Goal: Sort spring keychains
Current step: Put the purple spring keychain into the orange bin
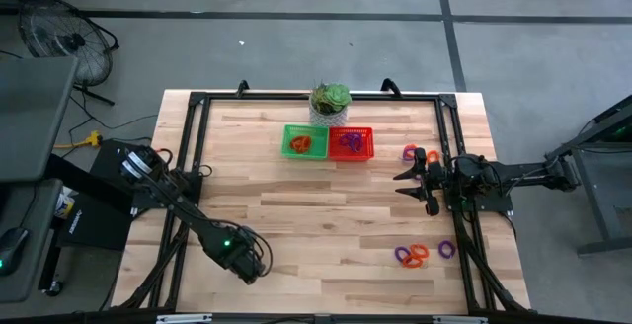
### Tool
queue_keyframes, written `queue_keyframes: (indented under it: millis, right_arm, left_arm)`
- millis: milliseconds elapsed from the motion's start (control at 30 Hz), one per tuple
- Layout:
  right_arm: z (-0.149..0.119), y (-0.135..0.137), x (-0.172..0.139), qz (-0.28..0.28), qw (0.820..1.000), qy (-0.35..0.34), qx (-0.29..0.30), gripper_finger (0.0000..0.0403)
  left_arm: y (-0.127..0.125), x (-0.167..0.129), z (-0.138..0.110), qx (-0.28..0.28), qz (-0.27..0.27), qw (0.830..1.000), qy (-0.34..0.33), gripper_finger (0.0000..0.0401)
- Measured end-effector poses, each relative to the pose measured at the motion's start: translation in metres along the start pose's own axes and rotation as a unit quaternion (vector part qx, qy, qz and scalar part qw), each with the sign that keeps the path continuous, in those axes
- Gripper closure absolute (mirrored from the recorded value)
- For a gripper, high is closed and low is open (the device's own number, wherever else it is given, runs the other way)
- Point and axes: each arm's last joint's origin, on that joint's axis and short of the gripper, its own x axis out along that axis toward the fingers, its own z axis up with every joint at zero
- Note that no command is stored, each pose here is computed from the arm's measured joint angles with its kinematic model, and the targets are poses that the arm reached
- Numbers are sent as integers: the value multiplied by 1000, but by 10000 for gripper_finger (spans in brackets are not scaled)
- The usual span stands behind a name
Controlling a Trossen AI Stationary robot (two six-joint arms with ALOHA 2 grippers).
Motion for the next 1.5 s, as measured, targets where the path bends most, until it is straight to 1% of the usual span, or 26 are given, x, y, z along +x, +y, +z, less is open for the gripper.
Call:
queue_keyframes:
  millis: [133,233,333,400,500,633,833,1000,1200,1500]
  right_arm:
    - [0,0,0,0,1000,0,0,240]
    - [0,0,0,0,1000,0,0,243]
    - [0,0,0,0,1000,0,0,246]
    - [0,0,0,0,1000,0,0,246]
    - [0,0,0,0,1000,0,0,244]
    - [0,0,0,0,1000,0,0,240]
    - [0,0,0,0,1000,0,0,243]
    - [0,0,0,0,1000,0,0,247]
    - [0,0,0,0,1000,0,0,242]
    - [0,0,0,0,1000,0,0,245]
  left_arm:
    - [-3,-8,2,16,4,1000,-2,398]
    - [-4,-13,7,23,8,999,-32,399]
    - [-11,-22,12,38,-16,998,-50,399]
    - [-14,-29,12,59,-25,996,-59,400]
    - [-22,-38,18,88,-42,992,-83,400]
    - [-29,-49,31,122,-50,984,-116,400]
    - [-37,-65,51,190,-59,969,-144,401]
    - [-42,-80,72,246,-61,952,-171,401]
    - [-45,-97,97,319,-56,925,-201,401]
    - [-45,-119,136,425,-37,868,-253,401]
